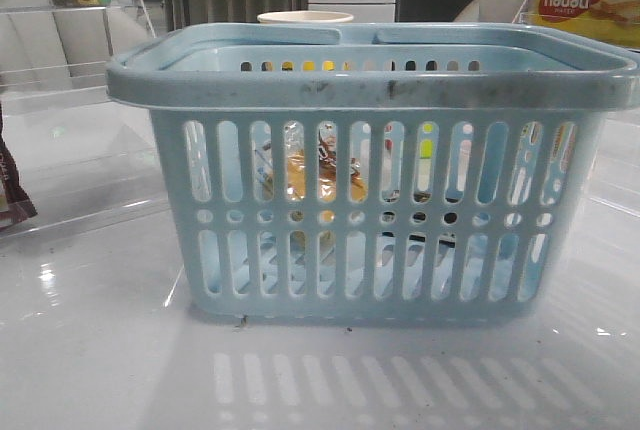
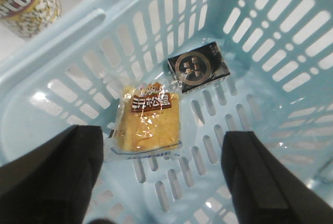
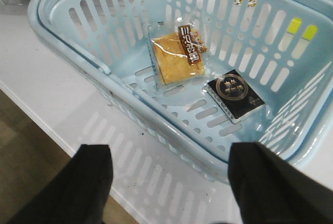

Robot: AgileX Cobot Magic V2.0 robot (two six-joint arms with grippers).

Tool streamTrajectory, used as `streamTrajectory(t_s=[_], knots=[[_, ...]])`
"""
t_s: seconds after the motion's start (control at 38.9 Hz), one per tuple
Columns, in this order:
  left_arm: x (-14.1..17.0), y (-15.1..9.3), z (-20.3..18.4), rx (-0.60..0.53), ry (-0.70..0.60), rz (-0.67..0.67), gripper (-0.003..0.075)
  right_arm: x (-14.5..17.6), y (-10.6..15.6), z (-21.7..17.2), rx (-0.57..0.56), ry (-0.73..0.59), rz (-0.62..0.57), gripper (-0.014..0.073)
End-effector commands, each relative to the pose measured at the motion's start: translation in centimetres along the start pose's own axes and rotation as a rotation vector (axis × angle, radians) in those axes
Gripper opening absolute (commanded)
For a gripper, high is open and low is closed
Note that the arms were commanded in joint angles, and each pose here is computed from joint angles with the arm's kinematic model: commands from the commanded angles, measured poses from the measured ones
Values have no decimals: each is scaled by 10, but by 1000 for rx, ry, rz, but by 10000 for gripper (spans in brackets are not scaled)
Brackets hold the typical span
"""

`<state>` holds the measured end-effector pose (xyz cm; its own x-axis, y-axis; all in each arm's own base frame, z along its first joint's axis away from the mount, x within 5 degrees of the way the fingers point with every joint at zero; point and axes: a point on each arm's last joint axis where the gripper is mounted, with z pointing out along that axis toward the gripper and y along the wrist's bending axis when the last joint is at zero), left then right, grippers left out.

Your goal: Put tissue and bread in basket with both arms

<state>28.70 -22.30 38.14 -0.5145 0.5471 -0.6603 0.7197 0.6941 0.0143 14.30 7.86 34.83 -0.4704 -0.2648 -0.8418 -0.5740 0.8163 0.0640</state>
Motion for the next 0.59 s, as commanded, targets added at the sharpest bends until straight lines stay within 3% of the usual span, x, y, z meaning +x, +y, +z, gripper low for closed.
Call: streamTrajectory(t_s=[0.0, 0.33, 0.57], knots=[[-6, -7, -61, -16, -173, 11, 539, -13, -1, -7, 19, -91, 5, 571], [58, -23, -139, -36, -302, 18, 539, -13, -1, -7, 19, -91, 5, 571], [117, -32, -158, -45, -341, 16, 539, -13, -1, -7, 19, -91, 5, 571]])
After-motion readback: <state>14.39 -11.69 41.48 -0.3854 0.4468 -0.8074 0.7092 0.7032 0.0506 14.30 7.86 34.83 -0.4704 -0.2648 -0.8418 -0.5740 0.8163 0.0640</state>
